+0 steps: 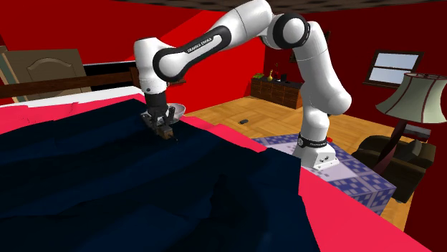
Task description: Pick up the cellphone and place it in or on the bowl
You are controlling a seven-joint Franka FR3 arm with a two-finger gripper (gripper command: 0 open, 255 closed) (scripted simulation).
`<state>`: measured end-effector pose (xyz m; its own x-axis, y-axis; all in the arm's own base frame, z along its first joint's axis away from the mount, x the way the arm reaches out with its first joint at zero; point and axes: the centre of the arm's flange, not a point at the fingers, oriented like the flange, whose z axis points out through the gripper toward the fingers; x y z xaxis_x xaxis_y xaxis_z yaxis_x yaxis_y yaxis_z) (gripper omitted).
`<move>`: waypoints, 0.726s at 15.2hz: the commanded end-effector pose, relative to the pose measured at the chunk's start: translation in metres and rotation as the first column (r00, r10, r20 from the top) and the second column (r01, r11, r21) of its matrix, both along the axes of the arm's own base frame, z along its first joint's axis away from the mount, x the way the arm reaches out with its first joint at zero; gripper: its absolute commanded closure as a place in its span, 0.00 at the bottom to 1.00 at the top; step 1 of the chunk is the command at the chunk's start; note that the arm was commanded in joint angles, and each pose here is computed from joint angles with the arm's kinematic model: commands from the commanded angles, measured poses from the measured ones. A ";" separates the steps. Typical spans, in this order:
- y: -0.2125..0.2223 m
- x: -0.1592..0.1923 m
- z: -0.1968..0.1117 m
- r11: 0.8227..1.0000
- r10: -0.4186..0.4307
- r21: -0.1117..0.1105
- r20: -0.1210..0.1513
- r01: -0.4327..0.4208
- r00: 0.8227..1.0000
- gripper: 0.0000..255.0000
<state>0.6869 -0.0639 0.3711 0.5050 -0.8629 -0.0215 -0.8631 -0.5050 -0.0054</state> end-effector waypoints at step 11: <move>-0.001 0.000 0.063 1.000 0.000 0.000 0.000 0.000 1.000 1.00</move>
<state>0.6878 -0.0649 0.4275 0.5050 -0.8629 -0.0217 -0.8631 -0.5050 -0.0052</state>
